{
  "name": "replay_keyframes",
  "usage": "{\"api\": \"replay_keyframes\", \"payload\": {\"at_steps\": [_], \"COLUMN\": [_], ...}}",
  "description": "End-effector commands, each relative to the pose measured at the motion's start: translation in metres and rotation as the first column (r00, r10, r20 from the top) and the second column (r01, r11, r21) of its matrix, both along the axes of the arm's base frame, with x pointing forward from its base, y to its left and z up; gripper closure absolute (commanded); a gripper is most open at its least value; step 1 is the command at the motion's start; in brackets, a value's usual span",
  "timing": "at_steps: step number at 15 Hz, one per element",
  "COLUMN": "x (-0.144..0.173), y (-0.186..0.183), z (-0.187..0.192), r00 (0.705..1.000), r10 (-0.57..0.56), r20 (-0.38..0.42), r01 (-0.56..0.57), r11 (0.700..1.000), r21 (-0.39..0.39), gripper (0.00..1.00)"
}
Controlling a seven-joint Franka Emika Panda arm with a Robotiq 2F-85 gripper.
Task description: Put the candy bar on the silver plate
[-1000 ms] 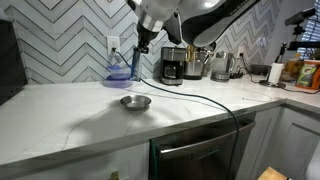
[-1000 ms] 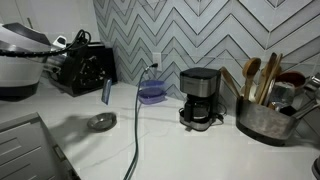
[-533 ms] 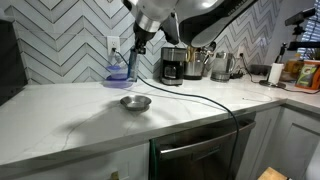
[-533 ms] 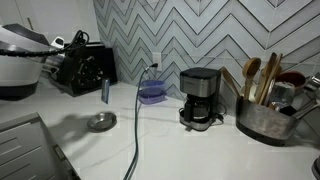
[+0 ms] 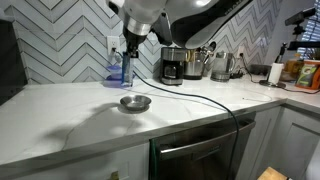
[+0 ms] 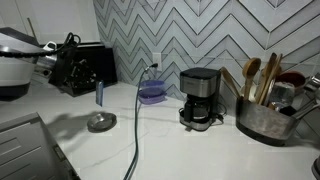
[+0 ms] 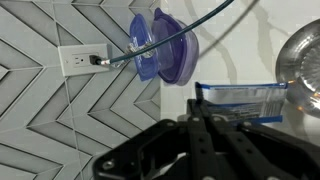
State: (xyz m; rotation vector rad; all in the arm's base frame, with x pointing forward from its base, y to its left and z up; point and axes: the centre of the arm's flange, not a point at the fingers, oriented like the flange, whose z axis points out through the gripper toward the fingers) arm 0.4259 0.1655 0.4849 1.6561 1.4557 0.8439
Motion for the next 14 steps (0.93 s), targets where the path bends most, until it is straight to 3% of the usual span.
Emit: {"api": "replay_keyframes", "payload": {"at_steps": [1, 14], "x": [-0.018, -0.029], "y": [0.002, -0.002], "z": [-0.007, -0.050], "r00": [0.999, 0.989], "r10": [-0.040, -0.144], "r20": [0.015, -0.031], "r01": [0.041, 0.136], "r11": [0.996, 0.972], "r21": [-0.082, -0.193], "gripper": [1.00, 1.00]}}
